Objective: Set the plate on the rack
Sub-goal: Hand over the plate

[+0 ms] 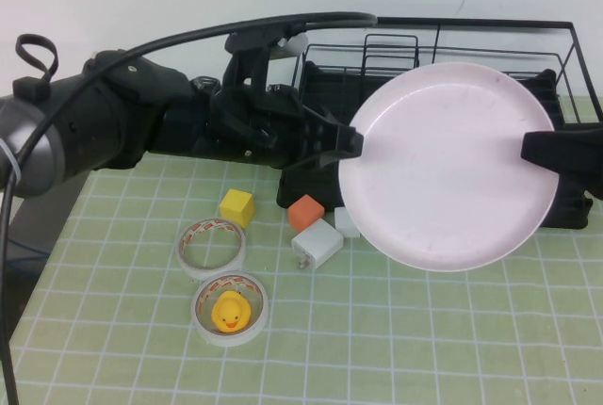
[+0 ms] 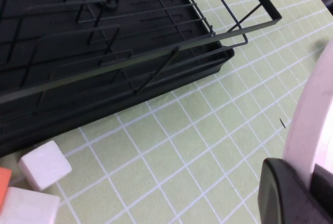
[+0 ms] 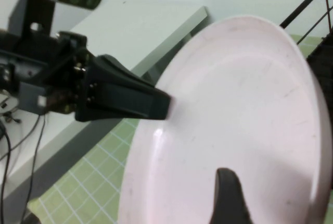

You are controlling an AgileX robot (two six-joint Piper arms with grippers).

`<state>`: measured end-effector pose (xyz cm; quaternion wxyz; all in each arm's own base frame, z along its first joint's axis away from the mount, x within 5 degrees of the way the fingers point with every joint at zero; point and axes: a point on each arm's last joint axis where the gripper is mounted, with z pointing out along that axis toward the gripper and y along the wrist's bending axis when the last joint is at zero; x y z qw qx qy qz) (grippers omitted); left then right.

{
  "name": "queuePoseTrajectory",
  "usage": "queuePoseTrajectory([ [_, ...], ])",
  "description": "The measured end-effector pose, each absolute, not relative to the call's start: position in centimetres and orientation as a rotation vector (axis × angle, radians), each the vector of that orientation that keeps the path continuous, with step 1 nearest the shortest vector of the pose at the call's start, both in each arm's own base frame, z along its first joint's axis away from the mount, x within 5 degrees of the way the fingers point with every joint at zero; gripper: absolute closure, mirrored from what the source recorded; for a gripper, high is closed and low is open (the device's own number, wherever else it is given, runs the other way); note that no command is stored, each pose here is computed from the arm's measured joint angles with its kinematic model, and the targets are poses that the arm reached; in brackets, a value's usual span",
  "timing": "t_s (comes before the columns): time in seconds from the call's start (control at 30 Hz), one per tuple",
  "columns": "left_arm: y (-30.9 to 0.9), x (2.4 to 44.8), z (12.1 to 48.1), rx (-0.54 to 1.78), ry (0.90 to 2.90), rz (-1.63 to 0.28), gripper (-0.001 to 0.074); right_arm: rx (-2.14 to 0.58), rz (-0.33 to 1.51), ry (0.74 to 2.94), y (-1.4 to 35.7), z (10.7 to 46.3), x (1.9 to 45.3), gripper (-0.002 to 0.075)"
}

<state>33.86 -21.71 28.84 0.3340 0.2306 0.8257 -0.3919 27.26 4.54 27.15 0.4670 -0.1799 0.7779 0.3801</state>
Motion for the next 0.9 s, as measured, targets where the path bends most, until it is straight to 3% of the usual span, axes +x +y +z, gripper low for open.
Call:
queuePoseTrajectory([
  [0.2,-21.8,33.9,29.0,0.597,2.13,-1.037,0.0734,-0.468,0.923,1.906,4.5,26.0,28.1,0.0325],
  [0.3,-21.8,34.0,29.2,0.584,2.12,-1.048,0.0734,-0.467,0.925,1.907,4.4,25.4,28.5,0.04],
  [0.47,-21.8,34.0,29.2,0.595,2.103,-1.041,0.0728,-0.444,0.938,1.891,4.3,24.9,29.4,0.0622],
  [0.63,-21.8,34.1,29.3,0.584,2.098,-1.031,0.0714,-0.496,0.902,1.851,4.1,25.1,30.6,0.0629],
  [0.73,-21.8,34.2,29.3,0.57,2.097,-1.043,0.0641,-0.575,0.85,1.79,4.0,26.1,31.5,0.0631],
  [0.9,-21.7,34.4,29.3,0.549,2.095,-1.027,0.0365,-0.682,0.772,1.697,3.9,27.8,33.2,0.0636],
])
